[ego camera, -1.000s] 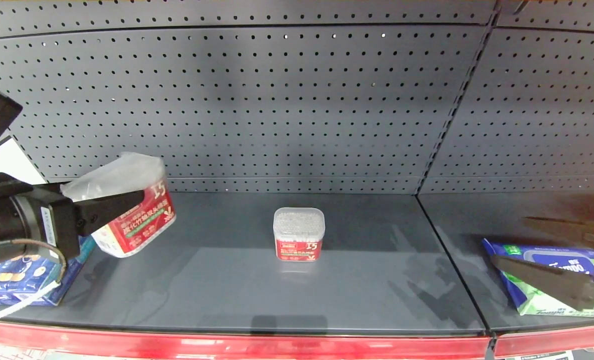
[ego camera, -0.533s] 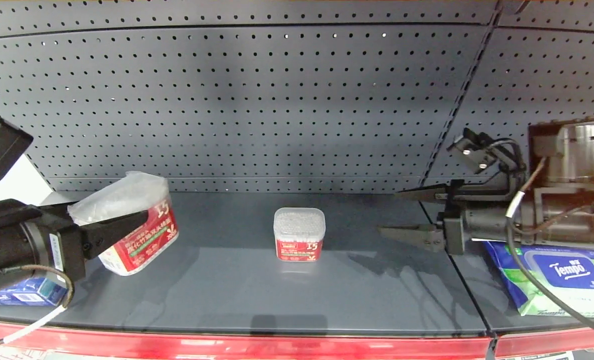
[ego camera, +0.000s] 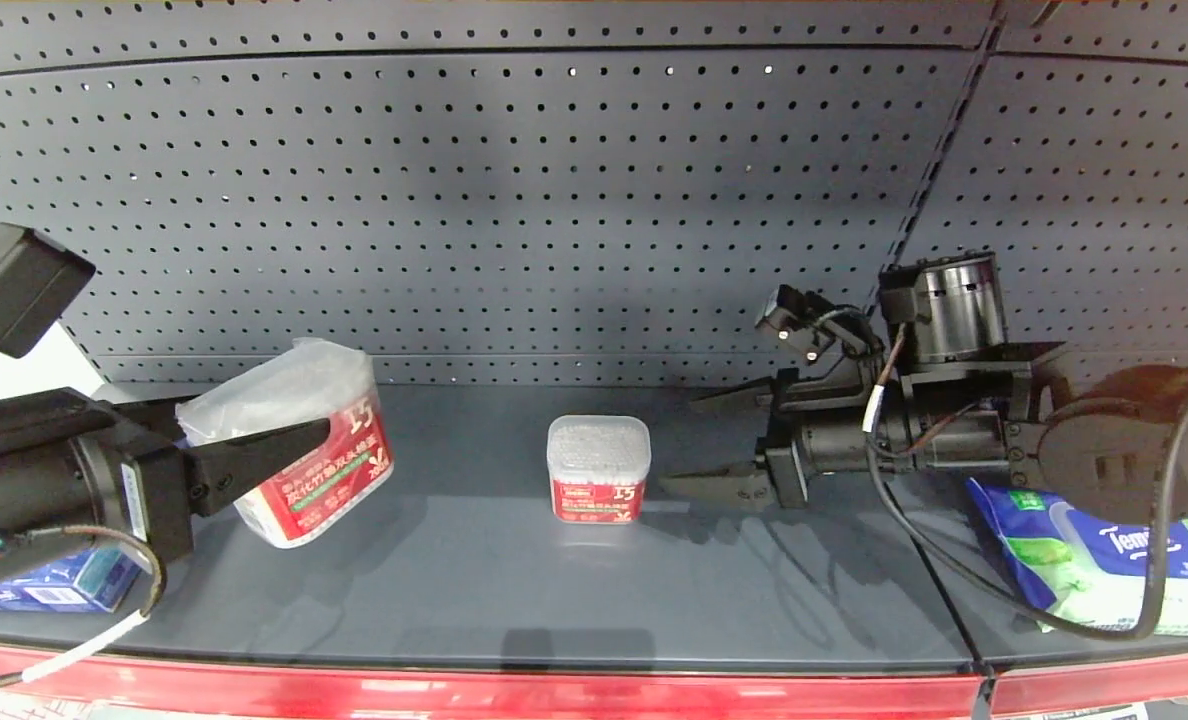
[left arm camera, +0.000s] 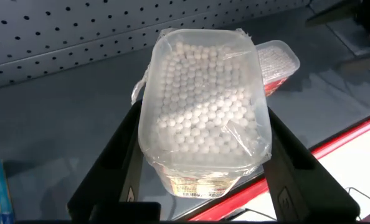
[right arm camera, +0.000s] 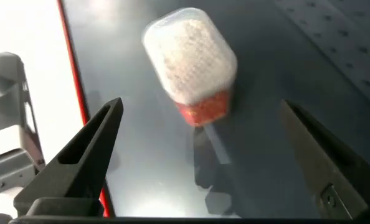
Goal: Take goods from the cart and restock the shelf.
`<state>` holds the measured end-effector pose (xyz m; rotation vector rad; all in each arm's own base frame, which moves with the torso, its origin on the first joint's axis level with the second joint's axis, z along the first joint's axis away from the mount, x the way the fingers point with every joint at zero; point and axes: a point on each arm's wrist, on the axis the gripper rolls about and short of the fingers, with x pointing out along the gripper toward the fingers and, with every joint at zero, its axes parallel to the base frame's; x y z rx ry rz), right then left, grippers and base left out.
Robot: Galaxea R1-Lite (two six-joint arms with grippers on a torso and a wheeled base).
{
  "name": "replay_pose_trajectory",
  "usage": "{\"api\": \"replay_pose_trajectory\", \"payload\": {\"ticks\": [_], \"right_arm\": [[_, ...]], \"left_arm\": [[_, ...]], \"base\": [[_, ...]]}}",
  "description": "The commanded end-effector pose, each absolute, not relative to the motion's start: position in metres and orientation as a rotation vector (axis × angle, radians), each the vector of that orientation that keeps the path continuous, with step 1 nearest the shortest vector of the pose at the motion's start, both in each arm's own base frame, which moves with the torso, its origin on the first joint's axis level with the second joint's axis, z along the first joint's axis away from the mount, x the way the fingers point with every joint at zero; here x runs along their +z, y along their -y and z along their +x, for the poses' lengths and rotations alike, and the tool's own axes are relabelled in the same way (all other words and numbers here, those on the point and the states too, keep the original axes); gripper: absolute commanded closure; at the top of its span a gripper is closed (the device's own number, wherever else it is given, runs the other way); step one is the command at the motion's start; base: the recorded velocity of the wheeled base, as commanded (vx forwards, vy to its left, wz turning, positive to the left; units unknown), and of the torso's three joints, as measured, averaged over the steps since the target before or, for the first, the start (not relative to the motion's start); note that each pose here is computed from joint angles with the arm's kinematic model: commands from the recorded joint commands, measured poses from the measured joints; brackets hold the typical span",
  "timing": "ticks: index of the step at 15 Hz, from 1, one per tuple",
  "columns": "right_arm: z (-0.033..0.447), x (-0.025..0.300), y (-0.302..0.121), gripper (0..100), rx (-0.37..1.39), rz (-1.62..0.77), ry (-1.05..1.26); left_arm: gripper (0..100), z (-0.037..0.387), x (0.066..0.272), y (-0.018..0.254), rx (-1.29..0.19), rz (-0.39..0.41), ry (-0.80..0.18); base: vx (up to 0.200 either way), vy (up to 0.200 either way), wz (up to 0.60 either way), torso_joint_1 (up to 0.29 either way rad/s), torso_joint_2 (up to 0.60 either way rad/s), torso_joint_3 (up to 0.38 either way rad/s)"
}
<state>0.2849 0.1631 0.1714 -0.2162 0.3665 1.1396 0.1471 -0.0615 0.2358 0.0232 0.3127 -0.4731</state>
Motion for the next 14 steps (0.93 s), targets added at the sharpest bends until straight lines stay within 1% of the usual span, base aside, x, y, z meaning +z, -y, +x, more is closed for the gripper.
{"api": "replay_pose_trajectory", "payload": {"ticks": [1, 11, 14], "right_arm": [[0.284, 0.167, -0.170, 0, 1.165, -0.219, -0.376], [0.306, 0.147, -0.186, 0, 1.231, -0.298, -0.349], [0.311, 0.147, -0.190, 0, 1.244, -0.316, -0.326]], "left_arm": [[100, 0.148, 0.235, 0.062, -0.473, 0.024, -0.318], [100, 0.149, 0.236, 0.061, -0.462, 0.024, -0.314], [100, 0.149, 0.235, 0.061, -0.462, 0.023, -0.316]], "base": [[0.000, 0.000, 0.00, 0.000, 0.00, 0.000], [0.000, 0.000, 0.00, 0.000, 0.00, 0.000], [0.000, 0.000, 0.00, 0.000, 0.00, 0.000]]}}
